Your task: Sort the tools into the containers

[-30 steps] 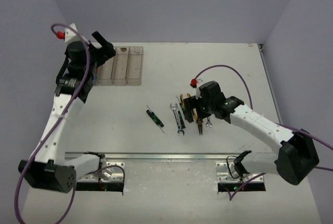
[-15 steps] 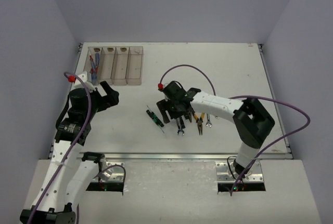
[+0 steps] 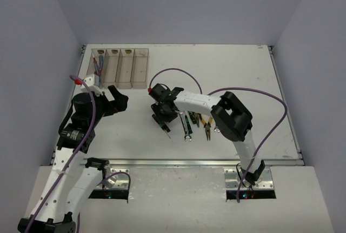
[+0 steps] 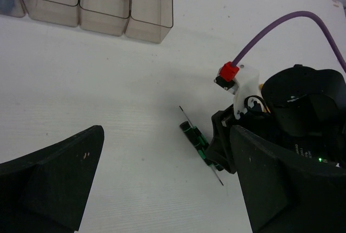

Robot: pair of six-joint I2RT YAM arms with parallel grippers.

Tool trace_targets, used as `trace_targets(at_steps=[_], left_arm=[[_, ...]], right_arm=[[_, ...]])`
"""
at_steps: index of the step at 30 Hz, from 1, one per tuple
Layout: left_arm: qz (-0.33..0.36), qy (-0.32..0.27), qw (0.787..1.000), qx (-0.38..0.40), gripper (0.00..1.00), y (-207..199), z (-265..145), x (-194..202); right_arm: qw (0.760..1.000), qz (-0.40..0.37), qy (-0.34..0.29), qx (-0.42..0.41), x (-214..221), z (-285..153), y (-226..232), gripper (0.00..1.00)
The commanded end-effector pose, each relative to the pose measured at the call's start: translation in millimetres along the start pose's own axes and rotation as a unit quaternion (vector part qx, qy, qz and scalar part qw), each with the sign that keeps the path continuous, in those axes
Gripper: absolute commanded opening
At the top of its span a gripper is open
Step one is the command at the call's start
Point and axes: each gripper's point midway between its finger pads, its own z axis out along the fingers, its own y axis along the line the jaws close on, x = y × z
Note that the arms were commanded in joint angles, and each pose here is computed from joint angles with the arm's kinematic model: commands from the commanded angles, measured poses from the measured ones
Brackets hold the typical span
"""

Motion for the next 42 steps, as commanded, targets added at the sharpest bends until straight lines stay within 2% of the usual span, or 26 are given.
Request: trace_targets(at_steps=[1,15,16,18,26,29,31,33,35,36,38,39,42], left_arm=[[0.013,-0.03,0.999,0.034,1.0,-16.3,-6.1,-12.8],[0.014,-0.029,0.999,0.038,1.0,-18.4,-6.6,-11.9],[0.014,-0.029,0.999,0.038,1.0,-18.5,-6.5,-11.8],[0.015,-0.026,0.999,0.039,1.0,-18.9,-5.5,-10.9],[0.015,-0.019,0.999,0.034,1.0,-17.1,-1.6,-8.4],[0.02,0.0,0.998,0.062,1.0,-27.0,-0.1,-3.2],[0.031,0.013,0.994,0.108,1.0,-44.0,-4.9,-1.0],[0.031,0.028,0.981,0.187,1.0,-70.9,-19.0,3.8],[0.017,0.032,0.963,0.269,1.0,-96.2,-34.1,8.7],[0.001,0.031,0.939,0.343,1.0,-116.5,-48.3,13.7],[-0.04,0.001,0.903,0.428,1.0,-136.3,-62.9,11.5],[-0.056,-0.003,0.885,0.462,1.0,-142.5,-70.5,13.0],[-0.075,-0.014,0.861,0.503,0.97,-149.3,-81.1,12.4]], right_arm=[[0.999,0.003,0.003,0.038,-3.4,2.8,-9.8,0.42],[0.997,0.01,0.028,0.071,28.4,5.8,-28.3,0.29],[0.997,0.01,0.027,0.071,29.6,4.9,-28.9,0.23],[0.997,0.01,0.024,0.074,30.9,1.9,-30.9,0.01],[0.994,0.042,-0.022,0.096,12.4,-41.0,-42.8,0.0],[0.996,0.05,-0.062,0.029,5.3,-66.7,-22.7,0.0],[0.992,0.043,-0.105,-0.049,7.6,-93.0,-2.6,0.0],[0.973,0.014,-0.154,-0.171,3.3,-124.2,34.3,0.0],[0.953,-0.011,-0.189,-0.237,3.3,-151.2,52.8,0.0],[0.941,-0.023,-0.211,-0.265,4.6,-168.8,59.4,0.0],[0.919,-0.044,-0.231,-0.318,10.6,-187.1,73.1,0.0],[0.905,-0.054,-0.245,-0.343,12.2,-199.8,79.4,0.0],[0.874,-0.079,-0.269,-0.397,21.1,-229.8,91.7,0.0]])
